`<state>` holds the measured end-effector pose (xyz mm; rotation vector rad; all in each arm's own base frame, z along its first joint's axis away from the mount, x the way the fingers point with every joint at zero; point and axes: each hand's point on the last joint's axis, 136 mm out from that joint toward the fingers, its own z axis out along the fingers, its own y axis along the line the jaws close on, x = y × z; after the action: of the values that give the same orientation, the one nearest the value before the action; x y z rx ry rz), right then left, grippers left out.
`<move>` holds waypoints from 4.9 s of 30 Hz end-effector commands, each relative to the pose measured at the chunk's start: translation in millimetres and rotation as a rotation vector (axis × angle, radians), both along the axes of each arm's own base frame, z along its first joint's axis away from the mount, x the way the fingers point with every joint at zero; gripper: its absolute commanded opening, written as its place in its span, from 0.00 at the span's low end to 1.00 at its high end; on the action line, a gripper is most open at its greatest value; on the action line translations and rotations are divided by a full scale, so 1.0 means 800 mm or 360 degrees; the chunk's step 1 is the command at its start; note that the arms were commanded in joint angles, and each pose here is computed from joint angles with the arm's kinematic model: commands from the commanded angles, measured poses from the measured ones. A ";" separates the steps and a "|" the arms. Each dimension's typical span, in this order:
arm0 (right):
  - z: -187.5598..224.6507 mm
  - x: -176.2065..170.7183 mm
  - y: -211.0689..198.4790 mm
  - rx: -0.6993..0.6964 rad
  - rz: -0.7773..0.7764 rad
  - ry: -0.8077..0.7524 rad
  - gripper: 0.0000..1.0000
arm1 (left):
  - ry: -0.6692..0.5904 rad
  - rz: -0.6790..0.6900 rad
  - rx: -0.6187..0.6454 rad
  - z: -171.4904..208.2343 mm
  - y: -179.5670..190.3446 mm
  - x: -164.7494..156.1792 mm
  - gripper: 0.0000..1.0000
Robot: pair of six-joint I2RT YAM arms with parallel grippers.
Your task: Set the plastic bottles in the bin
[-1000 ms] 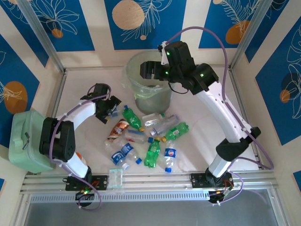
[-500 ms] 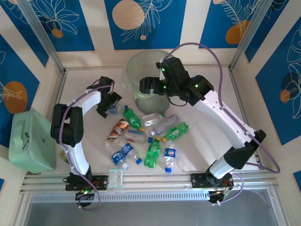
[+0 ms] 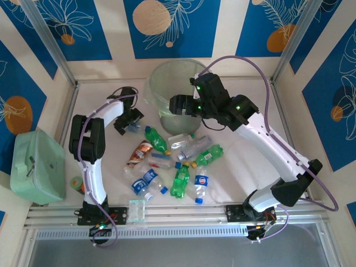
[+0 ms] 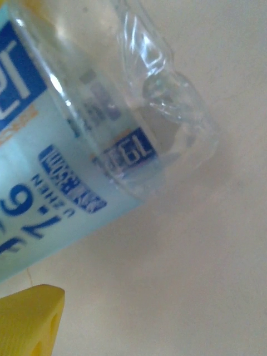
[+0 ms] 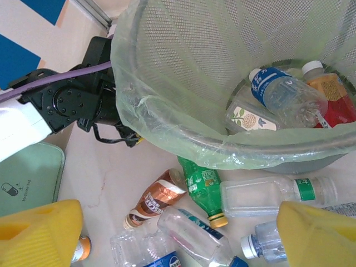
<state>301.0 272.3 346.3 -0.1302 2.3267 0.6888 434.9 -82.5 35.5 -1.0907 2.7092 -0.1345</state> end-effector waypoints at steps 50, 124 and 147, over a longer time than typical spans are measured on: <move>0.033 -0.072 0.057 0.0175 0.0366 -0.0035 0.83 | -0.1413 -0.0504 -0.0662 0.392 -0.065 -0.017 0.53; -0.026 0.119 0.012 -0.0131 -0.0038 0.0281 0.22 | -0.1401 -0.0782 -0.0923 0.425 -0.134 -0.072 0.80; 0.003 0.126 0.011 -0.0140 -0.0048 0.0157 0.68 | -0.1069 -0.0583 -0.0621 0.332 -0.079 -0.100 0.81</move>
<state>407.0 282.5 335.0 -0.0798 2.4766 0.5938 366.8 -167.6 318.2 -0.4095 2.2080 -1.0459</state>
